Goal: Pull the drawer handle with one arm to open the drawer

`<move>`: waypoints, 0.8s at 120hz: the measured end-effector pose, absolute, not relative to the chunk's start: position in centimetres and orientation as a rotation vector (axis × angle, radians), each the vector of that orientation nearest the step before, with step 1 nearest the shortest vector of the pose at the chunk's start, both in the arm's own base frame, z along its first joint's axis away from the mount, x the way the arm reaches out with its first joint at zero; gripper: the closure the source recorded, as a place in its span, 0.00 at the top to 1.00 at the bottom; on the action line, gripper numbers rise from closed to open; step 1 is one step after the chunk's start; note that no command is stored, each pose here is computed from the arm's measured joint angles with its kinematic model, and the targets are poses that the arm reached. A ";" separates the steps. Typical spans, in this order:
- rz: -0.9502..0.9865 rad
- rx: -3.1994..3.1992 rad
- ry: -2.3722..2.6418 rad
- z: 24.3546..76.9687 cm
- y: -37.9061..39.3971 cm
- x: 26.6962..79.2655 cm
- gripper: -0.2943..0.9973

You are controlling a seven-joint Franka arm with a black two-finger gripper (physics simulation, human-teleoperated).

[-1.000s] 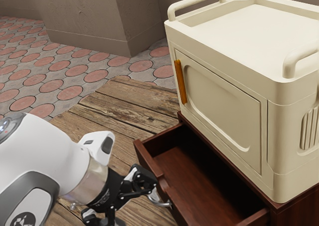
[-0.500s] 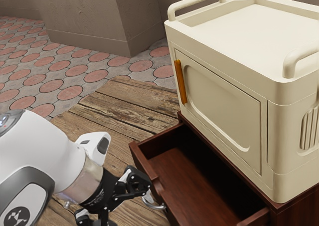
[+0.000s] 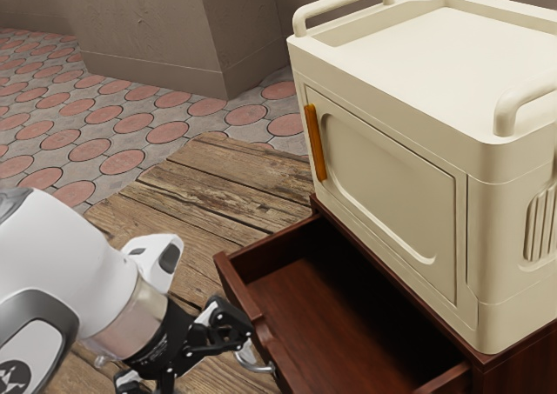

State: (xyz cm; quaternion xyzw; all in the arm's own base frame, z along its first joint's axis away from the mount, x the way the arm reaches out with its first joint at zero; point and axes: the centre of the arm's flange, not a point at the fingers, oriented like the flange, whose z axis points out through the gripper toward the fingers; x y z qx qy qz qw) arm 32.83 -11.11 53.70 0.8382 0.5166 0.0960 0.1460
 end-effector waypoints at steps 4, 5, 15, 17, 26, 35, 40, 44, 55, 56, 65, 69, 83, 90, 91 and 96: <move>0.273 2.417 1.489 53.7 -11.1 32.7 0.77; 0.273 2.417 1.489 53.7 -11.2 32.7 0.77; 0.266 2.420 1.494 53.8 -11.1 32.5 0.77; 0.264 2.419 1.495 53.8 -11.1 32.4 0.77; 0.263 2.421 1.499 54.0 -10.9 32.1 0.77; 0.255 2.416 1.509 54.0 -10.4 31.7 0.77; 0.252 2.418 1.512 53.9 -10.2 31.5 0.77; 0.250 2.419 1.515 53.8 -10.2 31.4 0.77; 0.247 2.422 1.520 53.9 -10.2 31.1 0.77; 0.247 2.422 1.520 53.9 -10.2 31.1 0.77; 0.250 2.421 1.523 54.1 -10.2 30.8 0.77; 0.250 2.421 1.524 54.1 -10.2 30.7 0.77; 0.249 2.417 1.533 54.4 -10.2 30.3 0.77; 0.249 2.413 1.538 54.5 -10.2 30.0 0.77; 0.249 2.413 1.539 54.5 -10.2 30.0 0.77; 0.249 2.414 1.539 54.6 -10.3 29.8 0.77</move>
